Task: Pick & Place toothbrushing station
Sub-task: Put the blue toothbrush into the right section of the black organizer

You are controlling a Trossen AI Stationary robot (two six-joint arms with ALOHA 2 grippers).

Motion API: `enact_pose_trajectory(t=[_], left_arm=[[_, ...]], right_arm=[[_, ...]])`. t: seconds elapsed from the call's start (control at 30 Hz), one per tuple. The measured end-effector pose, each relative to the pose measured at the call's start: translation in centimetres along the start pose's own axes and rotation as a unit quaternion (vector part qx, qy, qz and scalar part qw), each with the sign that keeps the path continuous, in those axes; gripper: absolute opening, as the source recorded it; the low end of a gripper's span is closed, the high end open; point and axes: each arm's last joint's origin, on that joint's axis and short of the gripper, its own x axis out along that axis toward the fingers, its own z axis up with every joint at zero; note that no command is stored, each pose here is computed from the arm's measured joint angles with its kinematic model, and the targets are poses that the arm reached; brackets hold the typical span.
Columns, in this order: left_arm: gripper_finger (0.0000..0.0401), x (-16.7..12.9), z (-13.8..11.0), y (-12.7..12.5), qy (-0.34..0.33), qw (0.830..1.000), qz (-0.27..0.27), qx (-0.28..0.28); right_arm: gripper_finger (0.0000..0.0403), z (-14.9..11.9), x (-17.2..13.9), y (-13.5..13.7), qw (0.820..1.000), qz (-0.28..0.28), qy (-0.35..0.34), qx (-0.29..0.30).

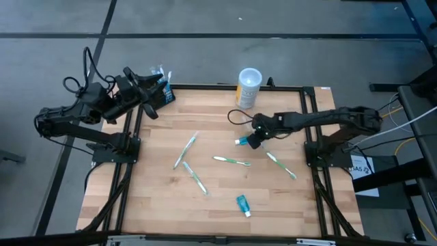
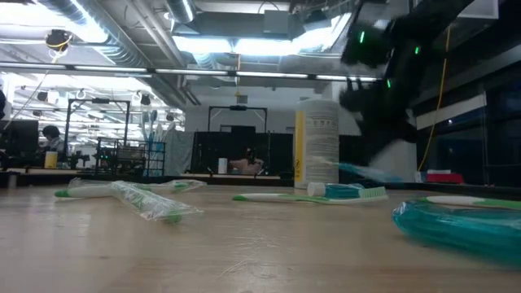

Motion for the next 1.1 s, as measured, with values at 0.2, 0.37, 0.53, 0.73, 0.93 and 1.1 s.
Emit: enact_pose_trajectory(t=[0.2,0.37,0.53,0.73,0.93,1.1], left_arm=[[0.0129,-1.3,-1.9,0.9,0.098,0.994,0.044,0.021],[0.0130,-1.6,-2.9,1.0,0.142,0.989,0.047,0.011],[0.0130,-1.3,-3.1,0.8,0.147,0.988,0.041,0.016],[0.0130,-1.4,-3.1,0.8,0.147,0.988,0.035,0.009],[0.0130,-1.4,-3.1,0.6,0.147,0.989,0.026,-0.006],[0.0130,-1.5,-3.1,0.4,0.147,0.989,0.018,-0.007]], right_arm=[[0.0001,1.2,-7.6,3.8,0.954,0.181,-0.238,-0.001],[0.0001,1.1,-11.2,3.3,0.948,0.171,-0.270,0.012],[0.0015,1.2,-10.5,3.9,0.970,0.168,-0.173,-0.021],[0.0066,1.7,-6.2,3.9,0.989,0.141,-0.035,-0.009],[0.0111,3.3,-5.6,4.7,0.988,0.134,-0.063,-0.037],[0.0111,4.5,-3.9,4.1,0.993,0.100,-0.023,-0.059]])
